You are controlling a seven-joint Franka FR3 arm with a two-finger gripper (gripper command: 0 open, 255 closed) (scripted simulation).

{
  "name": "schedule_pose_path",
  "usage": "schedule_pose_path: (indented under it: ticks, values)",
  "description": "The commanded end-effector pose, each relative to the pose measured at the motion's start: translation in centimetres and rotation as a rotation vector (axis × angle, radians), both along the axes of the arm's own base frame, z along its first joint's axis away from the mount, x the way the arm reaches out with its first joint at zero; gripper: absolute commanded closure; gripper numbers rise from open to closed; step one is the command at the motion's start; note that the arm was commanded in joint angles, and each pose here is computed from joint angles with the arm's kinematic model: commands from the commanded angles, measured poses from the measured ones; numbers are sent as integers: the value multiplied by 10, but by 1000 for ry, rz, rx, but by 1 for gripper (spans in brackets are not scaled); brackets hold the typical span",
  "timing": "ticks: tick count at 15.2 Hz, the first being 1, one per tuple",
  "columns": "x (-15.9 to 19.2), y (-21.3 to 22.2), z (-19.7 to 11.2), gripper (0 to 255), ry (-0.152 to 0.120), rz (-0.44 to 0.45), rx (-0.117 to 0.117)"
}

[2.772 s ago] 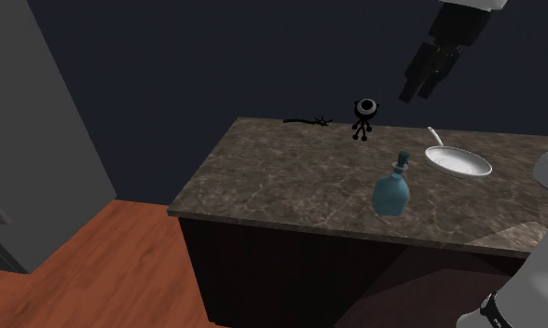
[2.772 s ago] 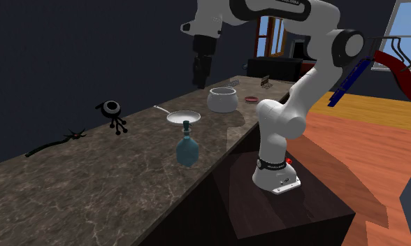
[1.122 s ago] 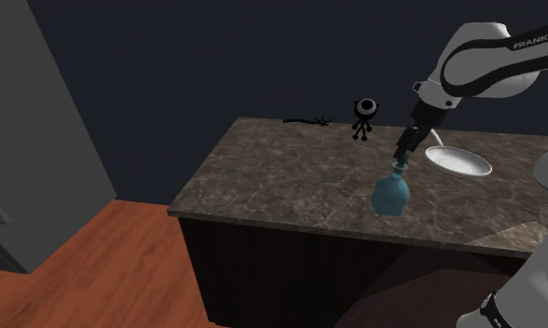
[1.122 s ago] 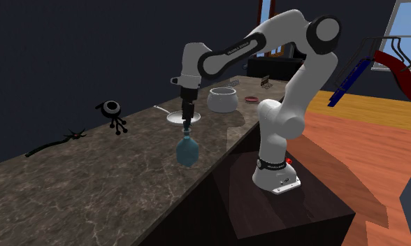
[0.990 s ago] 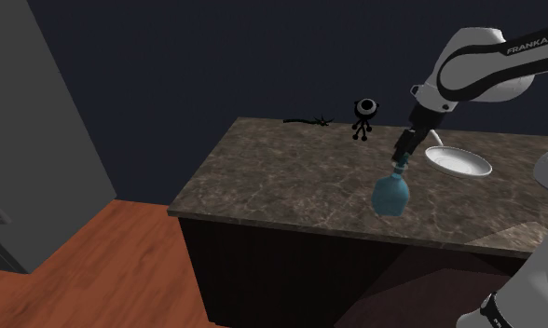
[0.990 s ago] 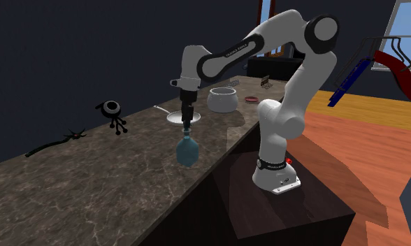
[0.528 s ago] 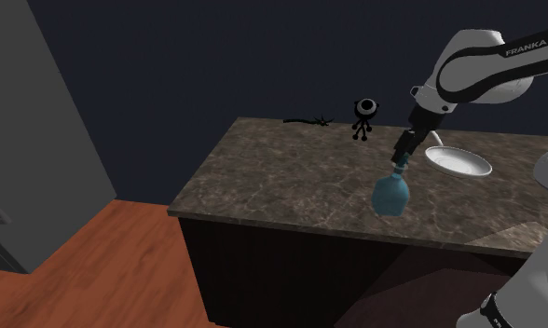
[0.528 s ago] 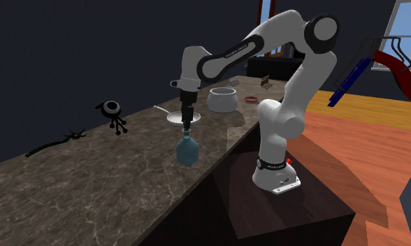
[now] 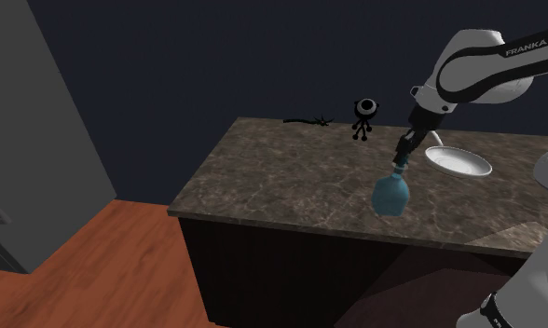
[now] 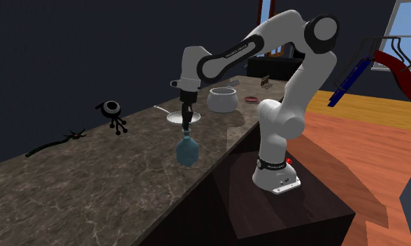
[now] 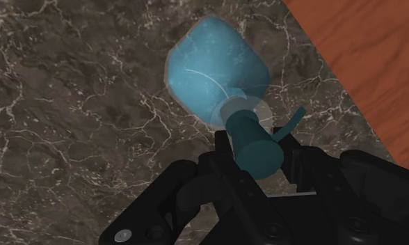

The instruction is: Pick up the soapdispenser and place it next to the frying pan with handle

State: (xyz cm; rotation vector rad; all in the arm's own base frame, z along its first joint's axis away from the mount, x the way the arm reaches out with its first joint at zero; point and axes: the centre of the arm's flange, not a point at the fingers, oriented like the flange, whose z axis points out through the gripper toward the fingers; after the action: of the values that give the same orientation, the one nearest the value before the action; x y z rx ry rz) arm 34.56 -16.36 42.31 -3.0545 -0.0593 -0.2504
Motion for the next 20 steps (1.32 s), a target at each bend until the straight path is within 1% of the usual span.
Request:
schedule_pose_path:
  ticks: [1, 2, 20]
  values:
    - [0, 0, 0, 255, 0, 0, 0]
    - [0, 0, 0, 255, 0, 0, 0]
    - [0, 0, 95, 255, 0, 0, 0]
